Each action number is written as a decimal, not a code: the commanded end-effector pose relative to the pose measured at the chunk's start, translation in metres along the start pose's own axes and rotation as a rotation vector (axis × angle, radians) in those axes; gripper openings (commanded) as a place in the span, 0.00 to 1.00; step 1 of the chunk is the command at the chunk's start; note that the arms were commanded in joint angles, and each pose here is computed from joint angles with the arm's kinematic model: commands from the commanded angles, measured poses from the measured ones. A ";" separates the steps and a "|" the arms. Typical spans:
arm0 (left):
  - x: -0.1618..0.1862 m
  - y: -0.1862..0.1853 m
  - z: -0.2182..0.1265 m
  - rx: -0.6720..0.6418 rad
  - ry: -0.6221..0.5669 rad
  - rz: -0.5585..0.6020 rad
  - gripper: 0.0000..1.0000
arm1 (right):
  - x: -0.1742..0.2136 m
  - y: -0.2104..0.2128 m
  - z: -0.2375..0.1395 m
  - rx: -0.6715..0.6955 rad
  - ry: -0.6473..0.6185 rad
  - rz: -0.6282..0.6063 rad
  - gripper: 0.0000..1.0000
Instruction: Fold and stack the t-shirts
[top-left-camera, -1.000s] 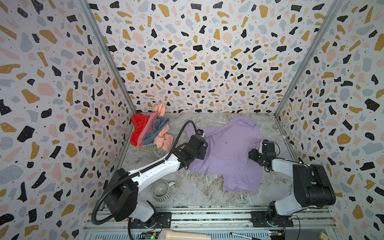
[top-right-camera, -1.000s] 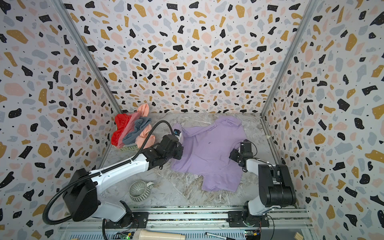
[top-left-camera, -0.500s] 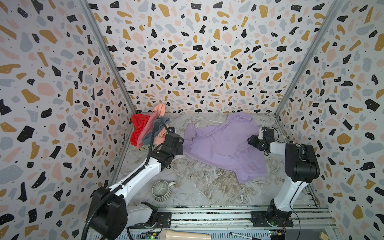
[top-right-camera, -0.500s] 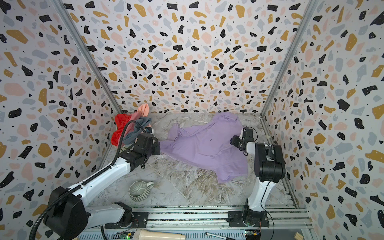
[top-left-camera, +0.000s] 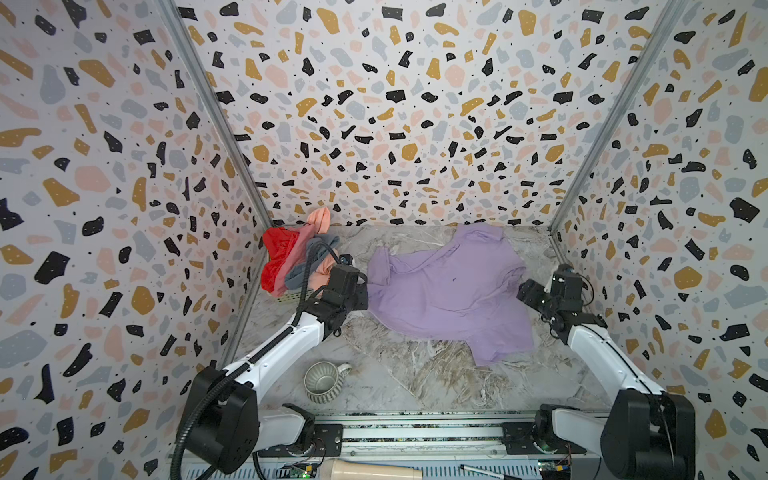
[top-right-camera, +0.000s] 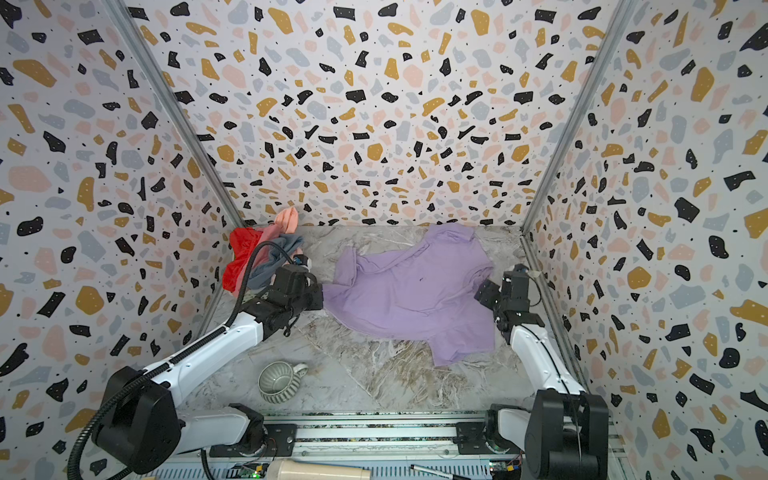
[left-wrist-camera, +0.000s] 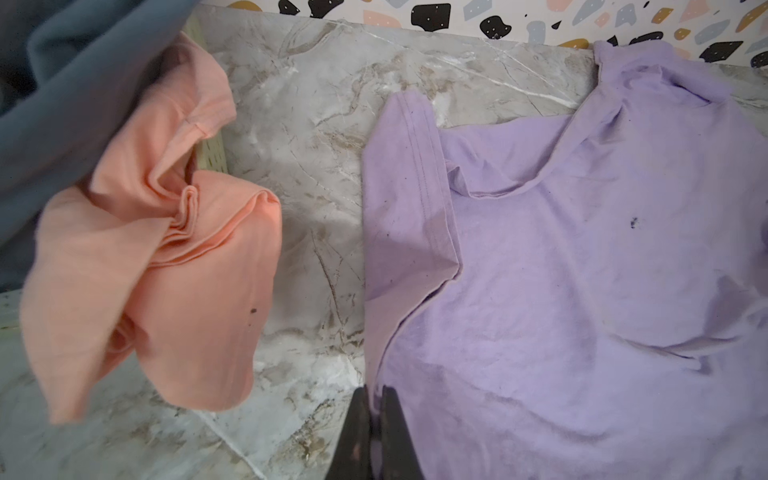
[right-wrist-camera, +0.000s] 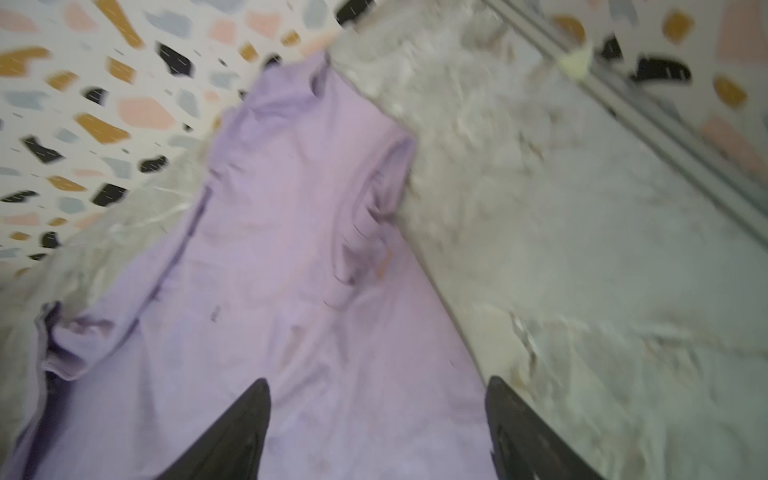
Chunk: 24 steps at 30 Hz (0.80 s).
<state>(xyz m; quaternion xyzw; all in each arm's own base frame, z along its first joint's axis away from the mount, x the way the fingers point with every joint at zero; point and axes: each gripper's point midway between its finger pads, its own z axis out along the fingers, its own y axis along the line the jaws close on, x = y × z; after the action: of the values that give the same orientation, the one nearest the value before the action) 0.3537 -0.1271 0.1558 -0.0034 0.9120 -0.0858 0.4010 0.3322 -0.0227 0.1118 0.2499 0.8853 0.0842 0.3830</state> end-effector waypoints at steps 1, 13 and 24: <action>0.000 -0.006 -0.004 0.045 -0.013 -0.014 0.00 | 0.054 -0.041 0.000 0.142 0.157 0.067 0.81; -0.005 -0.009 -0.018 0.090 -0.064 -0.048 0.00 | 0.118 -0.046 0.009 0.085 0.315 0.122 0.70; -0.016 -0.023 -0.026 0.167 -0.093 -0.065 0.00 | -0.006 0.064 0.004 -0.157 0.064 -0.008 0.04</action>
<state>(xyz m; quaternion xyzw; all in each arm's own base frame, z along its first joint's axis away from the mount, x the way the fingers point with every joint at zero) 0.3403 -0.1392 0.1691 -0.0019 0.8989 -0.1473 0.4127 0.3113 0.0322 0.0713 0.2365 0.9124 0.1599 0.2933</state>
